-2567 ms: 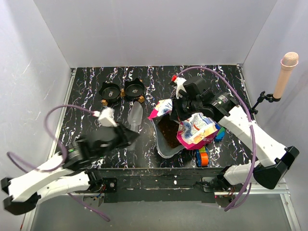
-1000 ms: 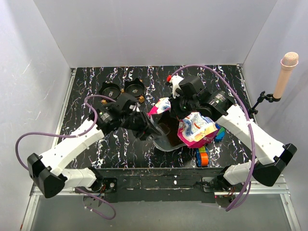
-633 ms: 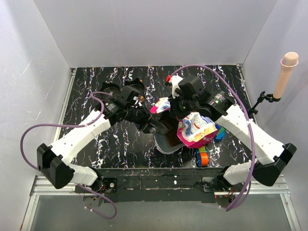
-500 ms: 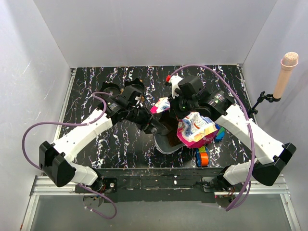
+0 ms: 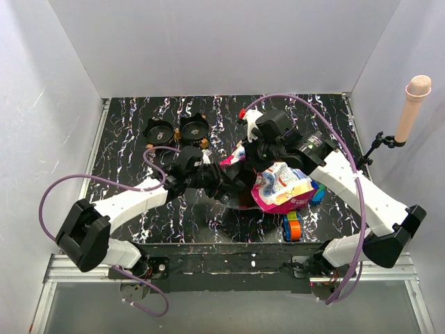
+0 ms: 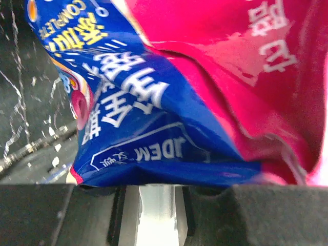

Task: Serve the pet food

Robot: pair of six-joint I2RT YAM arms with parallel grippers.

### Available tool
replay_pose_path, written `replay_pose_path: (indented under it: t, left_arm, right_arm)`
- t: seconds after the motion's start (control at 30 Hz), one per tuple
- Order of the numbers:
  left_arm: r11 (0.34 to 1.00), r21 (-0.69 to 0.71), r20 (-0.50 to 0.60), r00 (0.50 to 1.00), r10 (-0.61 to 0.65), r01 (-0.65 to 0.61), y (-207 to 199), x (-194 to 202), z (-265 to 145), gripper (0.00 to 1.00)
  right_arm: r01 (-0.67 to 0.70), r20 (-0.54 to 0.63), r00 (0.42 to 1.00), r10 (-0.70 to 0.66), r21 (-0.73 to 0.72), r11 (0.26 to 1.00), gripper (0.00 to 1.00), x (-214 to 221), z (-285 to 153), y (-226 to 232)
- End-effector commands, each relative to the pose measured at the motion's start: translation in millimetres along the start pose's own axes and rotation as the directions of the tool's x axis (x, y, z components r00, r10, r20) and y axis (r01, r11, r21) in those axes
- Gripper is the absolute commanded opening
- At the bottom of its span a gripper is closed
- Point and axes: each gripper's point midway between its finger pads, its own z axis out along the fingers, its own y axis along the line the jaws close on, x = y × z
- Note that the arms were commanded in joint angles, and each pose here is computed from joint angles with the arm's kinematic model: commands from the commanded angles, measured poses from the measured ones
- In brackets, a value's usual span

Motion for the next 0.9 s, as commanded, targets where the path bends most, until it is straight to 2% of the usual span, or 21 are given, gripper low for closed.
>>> replay_pose_path:
  t: [0.0,0.1,0.17,0.3,0.53,0.63,0.77,0.87]
  left_arm:
    - [0.974,0.133,0.206,0.966,0.154,-0.184,8,-42,7,0.00]
    - [0.946,0.120,0.131,0.949,0.287,-0.303,10,-31,11,0.00]
    - [0.929,0.176,0.077,0.945,0.318,-0.326,11,-20,14,0.00]
    - [0.906,0.216,0.082,0.931,0.356,-0.365,3,-11,-1,0.00]
    - [0.886,0.324,0.070,0.943,0.326,-0.331,-16,7,-41,0.00]
    - [0.876,0.395,-0.001,0.954,0.301,-0.276,-13,16,-42,0.00]
    - [0.823,0.489,0.032,0.949,0.315,-0.290,-16,19,-48,0.00]
    - [0.819,0.508,0.007,0.952,0.305,-0.267,-11,24,-48,0.00]
  right_arm:
    - [0.004,0.182,0.983,0.010,-0.078,0.997,0.01,-39,-24,19]
    - [0.004,0.186,0.982,0.010,-0.075,0.997,0.01,-39,-25,18]
    - [0.006,0.186,0.983,0.006,-0.061,0.998,0.01,-38,-23,15]
    - [0.000,0.183,0.983,0.000,-0.002,1.000,0.01,-37,-21,4]
    - [0.004,0.187,0.982,-0.013,0.046,0.999,0.01,-39,-21,-7]
    - [0.012,0.194,0.981,-0.019,0.036,0.999,0.01,-43,-23,-4]
    - [0.000,0.212,0.977,-0.009,0.040,0.999,0.01,-49,-26,-7]
    - [-0.031,0.226,0.974,0.025,0.024,0.999,0.01,-54,-26,-8]
